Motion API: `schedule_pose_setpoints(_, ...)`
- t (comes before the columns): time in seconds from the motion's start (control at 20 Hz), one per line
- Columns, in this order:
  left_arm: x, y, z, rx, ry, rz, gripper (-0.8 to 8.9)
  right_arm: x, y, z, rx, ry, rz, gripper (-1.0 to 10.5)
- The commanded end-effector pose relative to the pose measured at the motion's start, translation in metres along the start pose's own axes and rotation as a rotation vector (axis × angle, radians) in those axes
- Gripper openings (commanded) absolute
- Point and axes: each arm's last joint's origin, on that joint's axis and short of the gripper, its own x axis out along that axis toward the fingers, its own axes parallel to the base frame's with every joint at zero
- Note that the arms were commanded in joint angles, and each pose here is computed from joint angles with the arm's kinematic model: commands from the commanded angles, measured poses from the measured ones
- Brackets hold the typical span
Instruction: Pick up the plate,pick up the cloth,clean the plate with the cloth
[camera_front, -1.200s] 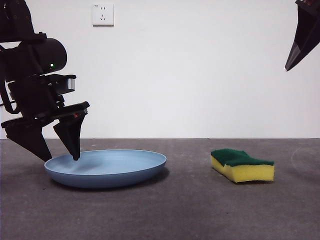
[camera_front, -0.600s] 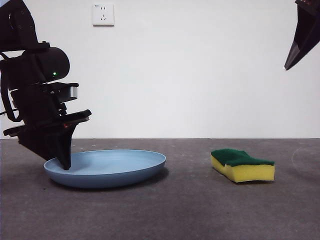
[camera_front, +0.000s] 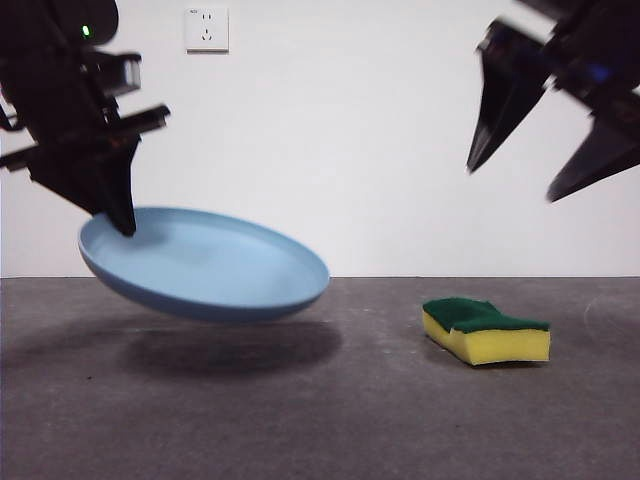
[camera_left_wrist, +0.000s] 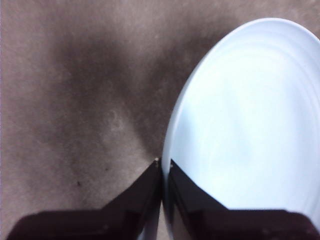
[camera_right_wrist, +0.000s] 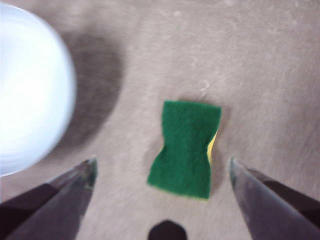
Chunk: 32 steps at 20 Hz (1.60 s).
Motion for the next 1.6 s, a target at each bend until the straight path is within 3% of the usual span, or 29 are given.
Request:
schedule_pose_setpoints(0.05, -0.010, -0.002, 0.000, 0.015, -0.015, -0.002, -0.07, 0.022, 0.002, 0.005, -0.037, 0.056, -0.027, 4.3)
schedule_pose_setpoints(0.6, -0.020, -0.005, -0.005, 0.033, 0.010, -0.006, -0.08, 0.106, -0.003, -0.010, -0.076, 0.226, -0.094, 4.3)
schedule_pose_setpoints(0.8, -0.020, -0.006, -0.005, 0.035, 0.009, -0.008, -0.08, 0.118, -0.005, -0.015, -0.077, 0.256, -0.095, 3.4)
schedule_pose_setpoints(0.9, -0.020, -0.006, -0.005, 0.035, 0.009, -0.007, -0.08, 0.122, -0.006, -0.017, -0.076, 0.265, -0.096, 2.8)
schedule_pose_setpoints(1.1, -0.020, -0.006, -0.005, 0.036, 0.008, -0.007, -0.08, 0.122, -0.006, -0.017, -0.090, 0.267, -0.095, 0.0)
schedule_pose_setpoints(1.35, -0.020, -0.005, -0.003, 0.038, -0.011, -0.004, -0.08, 0.117, 0.000, -0.014, -0.089, 0.246, -0.077, -0.1)
schedule_pose_setpoints(1.6, -0.019, -0.006, -0.001, 0.044, -0.028, -0.004, -0.08, 0.087, 0.029, -0.002, -0.100, 0.143, -0.030, -0.1)
